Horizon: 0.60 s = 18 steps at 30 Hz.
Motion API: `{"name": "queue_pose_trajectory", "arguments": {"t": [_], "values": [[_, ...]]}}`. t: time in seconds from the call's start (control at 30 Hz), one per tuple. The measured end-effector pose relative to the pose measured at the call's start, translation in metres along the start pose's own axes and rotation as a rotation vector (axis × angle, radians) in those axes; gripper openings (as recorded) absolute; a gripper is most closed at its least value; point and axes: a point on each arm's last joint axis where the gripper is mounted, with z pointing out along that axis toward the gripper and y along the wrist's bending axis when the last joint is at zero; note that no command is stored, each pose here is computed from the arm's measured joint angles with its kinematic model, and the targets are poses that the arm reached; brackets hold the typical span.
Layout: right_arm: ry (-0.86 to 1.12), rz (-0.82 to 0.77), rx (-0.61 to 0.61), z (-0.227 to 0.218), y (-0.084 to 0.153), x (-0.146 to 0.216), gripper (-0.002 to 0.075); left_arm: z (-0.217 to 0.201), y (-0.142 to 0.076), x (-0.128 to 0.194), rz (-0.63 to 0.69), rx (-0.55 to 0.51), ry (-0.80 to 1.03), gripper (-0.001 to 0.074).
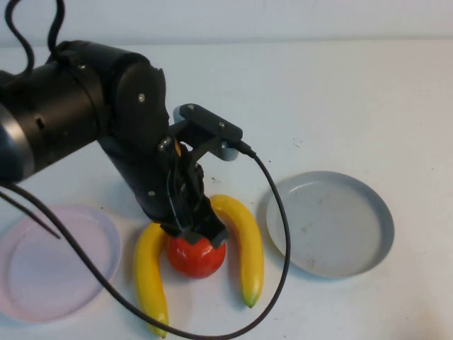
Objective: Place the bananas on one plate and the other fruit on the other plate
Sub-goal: Put one type of fruit in the left plate
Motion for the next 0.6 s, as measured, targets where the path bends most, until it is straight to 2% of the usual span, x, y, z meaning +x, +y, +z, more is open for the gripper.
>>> {"name": "queue_pose_trajectory", "arguments": {"t": [0.1,0.13,0.33,0.37,0.47,0.6], "values": [[0.000,0.000,0.000,0.000,0.000,0.000,-0.0015,0.006,0.003,-0.006,0.011,-0.009,0.013,0.0073],[0.000,0.000,0.000,0.000,0.000,0.000,-0.0015,0.008,0.004,-0.007,0.014,-0.012,0.024,0.0120],[0.000,0.000,0.000,0.000,0.000,0.000,-0.0015,0.031,0.011,-0.010,0.029,-0.037,0.096,0.0550],[0.000,0.000,0.000,0.000,0.000,0.000,-0.0015,0.034,0.012,-0.011,0.034,-0.046,0.096,0.0592],[0.000,0.000,0.000,0.000,0.000,0.000,-0.0015,0.040,0.015,-0.015,0.046,-0.069,0.085,0.0664],[0.000,0.000,0.000,0.000,0.000,0.000,-0.0015,0.042,0.016,-0.017,0.051,-0.078,0.060,0.0668]]}}
